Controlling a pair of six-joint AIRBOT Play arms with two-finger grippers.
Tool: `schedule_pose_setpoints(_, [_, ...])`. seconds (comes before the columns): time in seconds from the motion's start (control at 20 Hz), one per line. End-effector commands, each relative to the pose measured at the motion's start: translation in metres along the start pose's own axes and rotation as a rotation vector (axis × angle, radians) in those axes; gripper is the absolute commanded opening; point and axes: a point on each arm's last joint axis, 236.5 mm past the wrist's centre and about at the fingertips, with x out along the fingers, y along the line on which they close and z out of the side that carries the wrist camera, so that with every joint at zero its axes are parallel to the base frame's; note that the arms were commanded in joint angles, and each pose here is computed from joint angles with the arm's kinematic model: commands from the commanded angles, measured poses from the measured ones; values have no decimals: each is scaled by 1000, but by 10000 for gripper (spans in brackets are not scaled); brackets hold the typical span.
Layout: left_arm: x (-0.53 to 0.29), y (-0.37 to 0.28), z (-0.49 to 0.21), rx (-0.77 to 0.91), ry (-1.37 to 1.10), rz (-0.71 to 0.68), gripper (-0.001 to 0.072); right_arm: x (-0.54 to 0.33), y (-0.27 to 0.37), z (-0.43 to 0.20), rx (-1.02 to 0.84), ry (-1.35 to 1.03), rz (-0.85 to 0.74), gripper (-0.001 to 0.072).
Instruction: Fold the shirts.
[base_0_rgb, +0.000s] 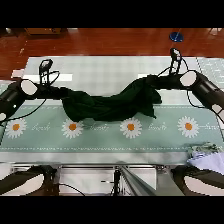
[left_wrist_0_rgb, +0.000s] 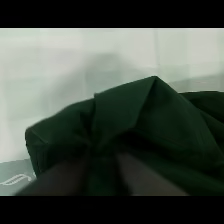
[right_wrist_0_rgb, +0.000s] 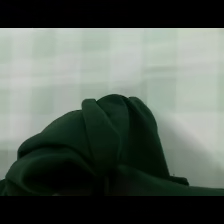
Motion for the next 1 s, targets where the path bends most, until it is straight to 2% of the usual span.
schedule_pose_setpoints(0.0, [-15,8,2,-9,52,-1,408,-3,4,0,5,-1,10,30])
schedule_pose_setpoints(0.05, [-30,12,3,-5,80,-1,476,-9,6,3,-2,-12,15,30])
schedule_pose_setpoints(0.3, [-84,31,-38,-93,200,-9,488,-28,17,14,-42,-55,34,30])
schedule_pose_setpoints(0.4, [-82,19,-73,-132,285,-92,591,-28,17,11,-46,-43,34,30])
schedule_pose_setpoints(0.45, [-78,7,-88,-152,323,-150,596,-28,17,9,-56,-36,34,30])
schedule_pose_setpoints(0.5, [-72,-3,-99,-188,345,-199,633,-28,17,8,-68,-32,34,30])
schedule_pose_setpoints(0.65, [-48,-22,-111,-286,316,-280,633,-28,17,5,-74,-17,34,30])
schedule_pose_setpoints(0.95, [-8,-33,-121,-312,342,-281,633,-28,17,-1,-99,8,35,30])
